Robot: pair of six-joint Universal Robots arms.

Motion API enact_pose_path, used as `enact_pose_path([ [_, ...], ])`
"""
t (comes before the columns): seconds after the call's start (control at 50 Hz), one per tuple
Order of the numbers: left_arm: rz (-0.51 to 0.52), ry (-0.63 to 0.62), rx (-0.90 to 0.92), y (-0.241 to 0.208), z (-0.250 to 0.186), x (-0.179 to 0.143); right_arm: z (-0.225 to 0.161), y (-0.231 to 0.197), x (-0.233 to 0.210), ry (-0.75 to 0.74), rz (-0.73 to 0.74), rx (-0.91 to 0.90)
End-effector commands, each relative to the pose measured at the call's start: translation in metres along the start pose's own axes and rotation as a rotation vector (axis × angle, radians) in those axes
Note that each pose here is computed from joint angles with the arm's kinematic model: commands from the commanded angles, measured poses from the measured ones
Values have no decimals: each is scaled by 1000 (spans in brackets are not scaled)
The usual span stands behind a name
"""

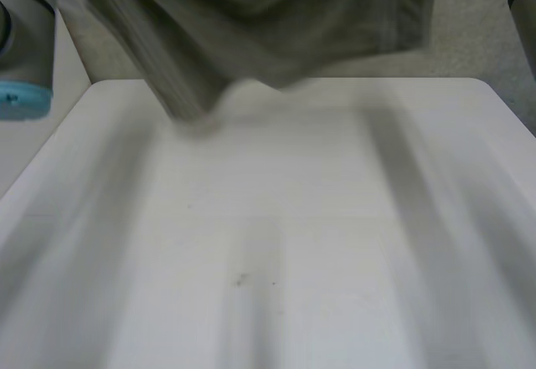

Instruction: Fold the towel.

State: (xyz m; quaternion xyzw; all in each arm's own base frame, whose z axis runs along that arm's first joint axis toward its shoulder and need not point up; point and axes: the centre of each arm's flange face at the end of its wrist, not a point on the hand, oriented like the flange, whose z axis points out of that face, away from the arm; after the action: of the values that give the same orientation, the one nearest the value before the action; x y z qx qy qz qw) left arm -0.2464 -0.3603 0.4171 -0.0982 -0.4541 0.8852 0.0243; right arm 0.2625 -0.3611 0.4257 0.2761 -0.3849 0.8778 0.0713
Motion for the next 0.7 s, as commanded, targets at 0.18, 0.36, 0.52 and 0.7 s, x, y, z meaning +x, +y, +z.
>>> enact_pose_path([
  [0.18, 28, 92, -440, 123, -103, 22, -111, 108, -100, -403, 114, -562],
  [0.36, 56, 169, -694, 192, -195, 33, -184, 149, -149, -578, 118, -735],
  [0.52, 129, 219, -792, 192, -227, 29, -206, 132, -139, -660, -11, -747],
  [0.7, 186, 257, -751, 190, -228, 30, -223, 98, -120, -696, -12, -798],
])
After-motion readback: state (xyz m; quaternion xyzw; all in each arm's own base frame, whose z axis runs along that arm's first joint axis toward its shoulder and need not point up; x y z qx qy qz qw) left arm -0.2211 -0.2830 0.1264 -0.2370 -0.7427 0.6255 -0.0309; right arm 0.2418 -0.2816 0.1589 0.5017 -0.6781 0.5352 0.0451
